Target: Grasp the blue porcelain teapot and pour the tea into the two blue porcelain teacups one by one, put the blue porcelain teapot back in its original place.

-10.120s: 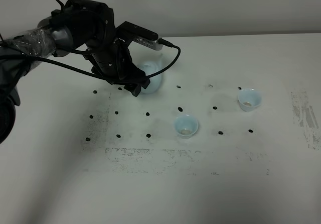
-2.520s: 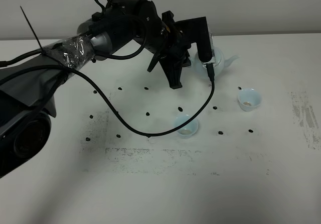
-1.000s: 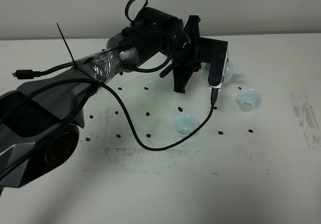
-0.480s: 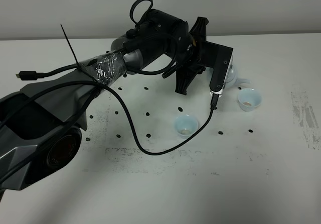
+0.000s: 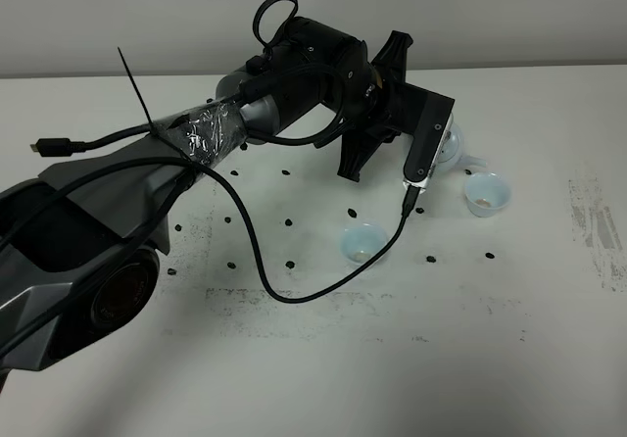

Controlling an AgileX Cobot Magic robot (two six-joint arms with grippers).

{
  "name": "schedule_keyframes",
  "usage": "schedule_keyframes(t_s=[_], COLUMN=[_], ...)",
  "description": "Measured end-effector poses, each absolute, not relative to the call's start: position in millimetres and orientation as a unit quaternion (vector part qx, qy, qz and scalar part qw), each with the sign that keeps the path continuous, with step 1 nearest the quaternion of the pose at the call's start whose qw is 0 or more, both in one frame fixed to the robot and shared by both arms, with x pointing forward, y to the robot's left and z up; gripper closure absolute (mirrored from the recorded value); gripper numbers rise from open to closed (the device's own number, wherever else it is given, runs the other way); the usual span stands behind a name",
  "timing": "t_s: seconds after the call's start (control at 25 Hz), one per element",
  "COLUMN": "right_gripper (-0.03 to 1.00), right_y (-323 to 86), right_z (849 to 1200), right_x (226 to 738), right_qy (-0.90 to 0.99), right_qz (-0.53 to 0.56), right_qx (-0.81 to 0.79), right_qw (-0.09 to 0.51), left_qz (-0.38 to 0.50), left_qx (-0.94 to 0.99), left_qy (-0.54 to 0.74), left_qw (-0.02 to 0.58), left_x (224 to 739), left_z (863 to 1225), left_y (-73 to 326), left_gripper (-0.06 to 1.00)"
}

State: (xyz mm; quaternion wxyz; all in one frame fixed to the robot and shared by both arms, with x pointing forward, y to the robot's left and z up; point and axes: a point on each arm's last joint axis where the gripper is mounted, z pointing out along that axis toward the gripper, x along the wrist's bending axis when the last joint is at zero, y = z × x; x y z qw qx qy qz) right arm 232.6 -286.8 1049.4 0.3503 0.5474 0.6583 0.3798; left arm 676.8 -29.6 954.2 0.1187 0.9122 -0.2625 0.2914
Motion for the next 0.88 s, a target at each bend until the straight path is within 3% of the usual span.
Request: schedule_keyframes(t_s=[0.88], right_gripper=[0.51], right_y=[-286.7], right_z=[1049.4], right_x=[232.6], right_qy=[0.658], right_qz=[0.38], right_qx=[0.547], right_qw=[0.35], left_qz=[0.323], left_qx=[0.883], left_qy=[-0.326], left_qw=[0.098], left_x=[677.5], left_z=[957.0], left_y=[-34.6], left_gripper=[0.88])
